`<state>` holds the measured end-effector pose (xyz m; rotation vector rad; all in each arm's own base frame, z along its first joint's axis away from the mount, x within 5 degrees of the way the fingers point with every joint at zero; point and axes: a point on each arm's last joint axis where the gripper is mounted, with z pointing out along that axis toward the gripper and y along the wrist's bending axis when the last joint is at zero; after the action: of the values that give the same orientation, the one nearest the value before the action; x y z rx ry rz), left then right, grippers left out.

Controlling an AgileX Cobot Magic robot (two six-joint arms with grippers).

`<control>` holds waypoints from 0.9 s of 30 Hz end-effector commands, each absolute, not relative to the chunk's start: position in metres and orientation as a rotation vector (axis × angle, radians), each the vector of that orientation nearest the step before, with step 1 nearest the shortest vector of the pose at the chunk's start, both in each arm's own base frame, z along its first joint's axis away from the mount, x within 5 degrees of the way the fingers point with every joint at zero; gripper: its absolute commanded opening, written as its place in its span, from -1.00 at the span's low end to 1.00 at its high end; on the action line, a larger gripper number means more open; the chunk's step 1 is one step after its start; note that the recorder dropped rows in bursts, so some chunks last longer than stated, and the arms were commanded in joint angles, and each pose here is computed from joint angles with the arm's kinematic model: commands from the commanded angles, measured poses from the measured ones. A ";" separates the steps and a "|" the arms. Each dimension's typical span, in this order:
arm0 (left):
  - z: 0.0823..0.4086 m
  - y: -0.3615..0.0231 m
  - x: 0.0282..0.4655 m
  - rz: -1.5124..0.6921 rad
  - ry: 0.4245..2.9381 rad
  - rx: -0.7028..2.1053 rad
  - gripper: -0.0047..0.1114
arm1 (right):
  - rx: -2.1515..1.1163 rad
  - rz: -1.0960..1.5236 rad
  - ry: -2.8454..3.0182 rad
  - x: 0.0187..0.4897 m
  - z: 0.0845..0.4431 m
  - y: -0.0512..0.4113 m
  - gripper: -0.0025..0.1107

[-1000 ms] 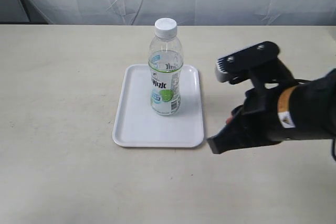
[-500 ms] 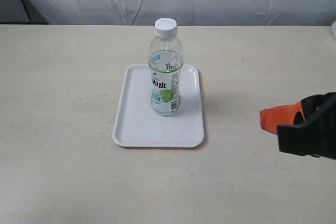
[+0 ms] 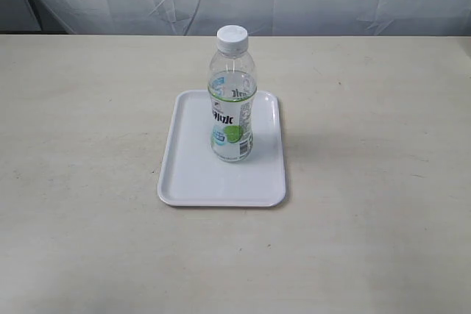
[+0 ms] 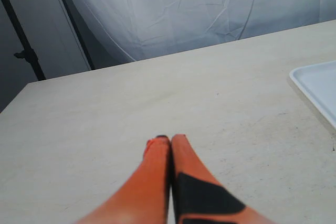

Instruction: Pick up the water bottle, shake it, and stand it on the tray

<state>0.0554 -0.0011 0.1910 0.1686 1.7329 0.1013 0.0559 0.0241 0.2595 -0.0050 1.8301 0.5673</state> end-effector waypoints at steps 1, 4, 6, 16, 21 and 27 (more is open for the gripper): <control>0.191 -0.001 0.055 0.097 1.724 0.165 -0.91 | 0.094 0.460 1.753 0.052 0.240 0.014 -0.74; 0.191 -0.001 0.055 0.097 1.724 0.165 -0.91 | 0.171 0.439 1.726 0.053 0.223 0.011 -0.74; 0.191 -0.001 0.055 0.097 1.724 0.165 -0.91 | 0.214 0.446 1.704 0.054 0.210 0.010 -0.74; 0.191 -0.001 0.055 0.097 1.724 0.165 -0.91 | 0.305 0.513 1.767 0.054 0.188 0.012 -0.74; 0.191 -0.001 0.055 0.097 1.724 0.165 -0.91 | 0.305 0.512 1.780 0.053 0.187 0.012 -0.74; 0.191 -0.001 0.055 0.097 1.724 0.165 -0.91 | 0.305 0.512 1.780 0.053 0.187 0.012 -0.74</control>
<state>0.0554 -0.0011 0.1910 0.1686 1.7329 0.1013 0.0535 0.0125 0.1873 0.3092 1.7882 0.5208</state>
